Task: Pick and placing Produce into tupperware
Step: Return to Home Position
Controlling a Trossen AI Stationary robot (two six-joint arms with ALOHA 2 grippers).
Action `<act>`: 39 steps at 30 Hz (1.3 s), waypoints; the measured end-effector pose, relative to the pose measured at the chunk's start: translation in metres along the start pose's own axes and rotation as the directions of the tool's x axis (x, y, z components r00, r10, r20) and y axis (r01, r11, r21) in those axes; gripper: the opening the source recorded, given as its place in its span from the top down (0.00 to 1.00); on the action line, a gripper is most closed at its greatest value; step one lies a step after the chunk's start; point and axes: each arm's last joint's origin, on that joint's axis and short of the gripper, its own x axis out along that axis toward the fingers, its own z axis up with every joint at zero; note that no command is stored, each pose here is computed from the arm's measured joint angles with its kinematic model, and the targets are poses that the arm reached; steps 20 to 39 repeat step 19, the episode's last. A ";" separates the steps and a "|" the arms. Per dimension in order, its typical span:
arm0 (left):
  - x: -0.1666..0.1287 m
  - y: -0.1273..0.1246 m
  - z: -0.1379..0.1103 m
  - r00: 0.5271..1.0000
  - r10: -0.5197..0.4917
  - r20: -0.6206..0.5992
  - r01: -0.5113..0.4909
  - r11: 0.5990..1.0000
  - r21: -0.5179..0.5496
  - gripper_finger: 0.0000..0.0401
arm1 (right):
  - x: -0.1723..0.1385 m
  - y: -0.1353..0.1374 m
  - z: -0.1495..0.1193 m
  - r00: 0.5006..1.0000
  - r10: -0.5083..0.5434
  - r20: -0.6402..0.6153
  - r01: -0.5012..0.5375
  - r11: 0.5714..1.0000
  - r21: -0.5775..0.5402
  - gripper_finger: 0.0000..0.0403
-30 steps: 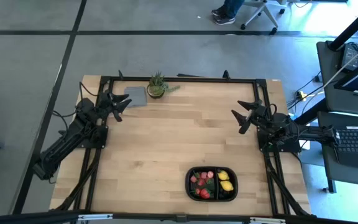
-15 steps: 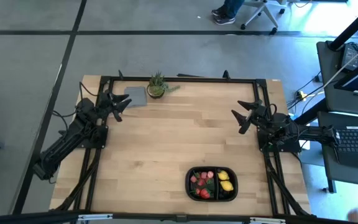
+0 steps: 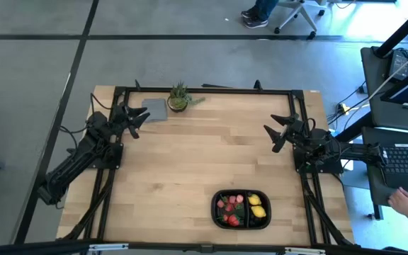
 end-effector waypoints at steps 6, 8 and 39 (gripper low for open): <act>0.000 0.000 0.000 1.000 0.000 0.000 0.000 1.000 0.000 0.64 | 0.000 0.000 0.000 1.000 0.000 0.000 0.000 1.000 0.000 0.25; 0.000 0.000 0.000 1.000 0.000 0.000 0.000 1.000 0.000 0.63 | 0.000 0.000 0.000 1.000 0.000 0.000 0.000 1.000 0.000 0.25; 0.000 0.000 0.000 1.000 0.000 0.000 0.000 1.000 0.000 0.61 | 0.000 0.000 0.000 1.000 0.000 0.000 0.000 1.000 0.000 0.25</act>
